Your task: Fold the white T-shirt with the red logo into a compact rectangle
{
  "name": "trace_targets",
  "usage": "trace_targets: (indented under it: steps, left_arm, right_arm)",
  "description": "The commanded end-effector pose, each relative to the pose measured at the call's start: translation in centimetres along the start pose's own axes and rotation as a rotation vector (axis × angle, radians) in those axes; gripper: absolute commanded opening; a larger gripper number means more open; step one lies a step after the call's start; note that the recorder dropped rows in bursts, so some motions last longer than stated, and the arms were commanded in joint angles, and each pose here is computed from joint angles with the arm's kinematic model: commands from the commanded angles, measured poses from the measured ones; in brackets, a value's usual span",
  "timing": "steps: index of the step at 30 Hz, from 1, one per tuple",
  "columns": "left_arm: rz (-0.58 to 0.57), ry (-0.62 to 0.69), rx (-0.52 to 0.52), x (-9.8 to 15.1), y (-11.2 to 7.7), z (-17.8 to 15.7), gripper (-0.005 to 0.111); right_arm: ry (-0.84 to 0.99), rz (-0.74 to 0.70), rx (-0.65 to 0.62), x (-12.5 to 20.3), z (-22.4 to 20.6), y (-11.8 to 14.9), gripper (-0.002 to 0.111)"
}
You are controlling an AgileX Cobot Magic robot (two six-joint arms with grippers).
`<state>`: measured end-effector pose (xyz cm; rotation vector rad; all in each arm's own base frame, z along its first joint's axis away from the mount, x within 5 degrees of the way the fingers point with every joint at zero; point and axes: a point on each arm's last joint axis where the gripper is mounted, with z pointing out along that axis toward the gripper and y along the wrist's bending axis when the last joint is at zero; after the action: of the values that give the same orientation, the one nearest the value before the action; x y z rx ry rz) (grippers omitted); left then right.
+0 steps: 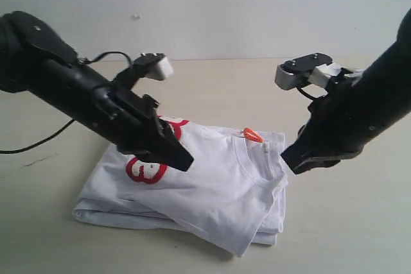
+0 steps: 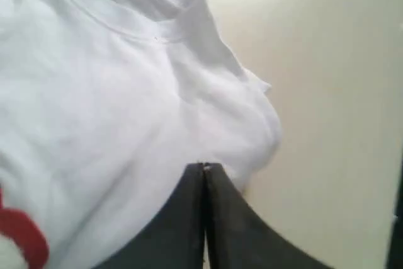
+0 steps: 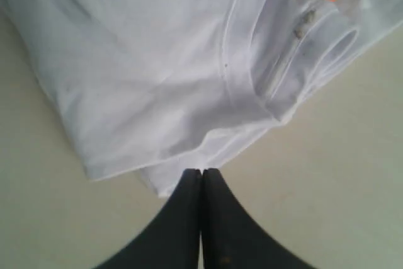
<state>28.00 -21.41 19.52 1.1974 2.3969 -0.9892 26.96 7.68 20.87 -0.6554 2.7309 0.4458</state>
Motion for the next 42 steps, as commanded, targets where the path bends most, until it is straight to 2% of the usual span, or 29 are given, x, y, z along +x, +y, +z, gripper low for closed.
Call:
trace_targets:
  steps: [1,7,11,14,18,21,23,26,30,32,35,37,40,42]
  left_arm:
    - [0.045,-0.070,-0.188,-1.5,-0.2,4.0,0.000]
    - [-0.031,-0.031,-0.171,-2.1,2.3,7.4,0.000]
    - [-0.084,-0.006,-0.178,-2.1,4.6,10.2,0.000]
    - [-0.113,-0.049,-0.208,-3.2,5.9,10.4,0.000]
    - [-0.220,-0.148,-0.249,-4.6,8.2,9.2,0.000]
    - [-0.237,-0.173,-0.262,-4.9,9.3,8.5,0.000]
    - [-0.263,-0.180,-0.241,-4.9,9.6,8.0,0.000]
    - [-0.293,-0.145,-0.126,-4.7,9.0,7.8,0.000]
    - [-0.162,0.003,0.124,-3.7,6.4,7.8,0.000]
    - [-0.092,0.085,0.171,-3.0,5.6,8.1,0.000]
    - [0.019,0.220,0.067,-2.1,5.0,9.4,0.000]
    - [0.085,0.296,-0.074,-1.7,5.0,10.6,0.000]
    - [0.137,0.297,-0.236,-1.7,5.2,12.4,0.000]
    - [0.140,0.248,-0.285,-2.0,5.3,13.2,0.000]
  right_arm:
    - [-0.036,-0.015,-0.002,3.0,-2.5,1.7,0.000]
    - [-0.081,-0.022,-0.031,4.3,-4.5,3.2,0.000]
    - [-0.120,-0.019,-0.066,4.7,-5.8,4.1,0.000]
    - [-0.111,-0.019,-0.095,5.0,-6.2,4.5,0.000]
    - [-0.115,-0.025,-0.099,5.2,-6.6,4.8,0.000]
    - [-0.110,-0.024,-0.107,5.2,-6.6,4.8,0.000]
    - [-0.111,-0.022,-0.109,5.2,-6.6,4.9,0.000]
    - [-0.116,-0.022,-0.105,5.2,-6.6,4.8,0.000]
    - [-0.129,-0.021,-0.096,5.1,-6.6,4.7,0.000]
    - [-0.131,-0.020,-0.095,5.1,-6.6,4.7,0.000]
    - [-0.131,-0.020,-0.095,5.1,-6.6,4.7,0.000]
    - [-0.125,-0.021,-0.098,5.1,-6.6,4.8,0.000]
    - [-0.123,-0.013,-0.115,5.1,-6.6,4.9,0.000]
    - [-0.122,-0.008,-0.126,5.1,-6.6,5.0,0.000]
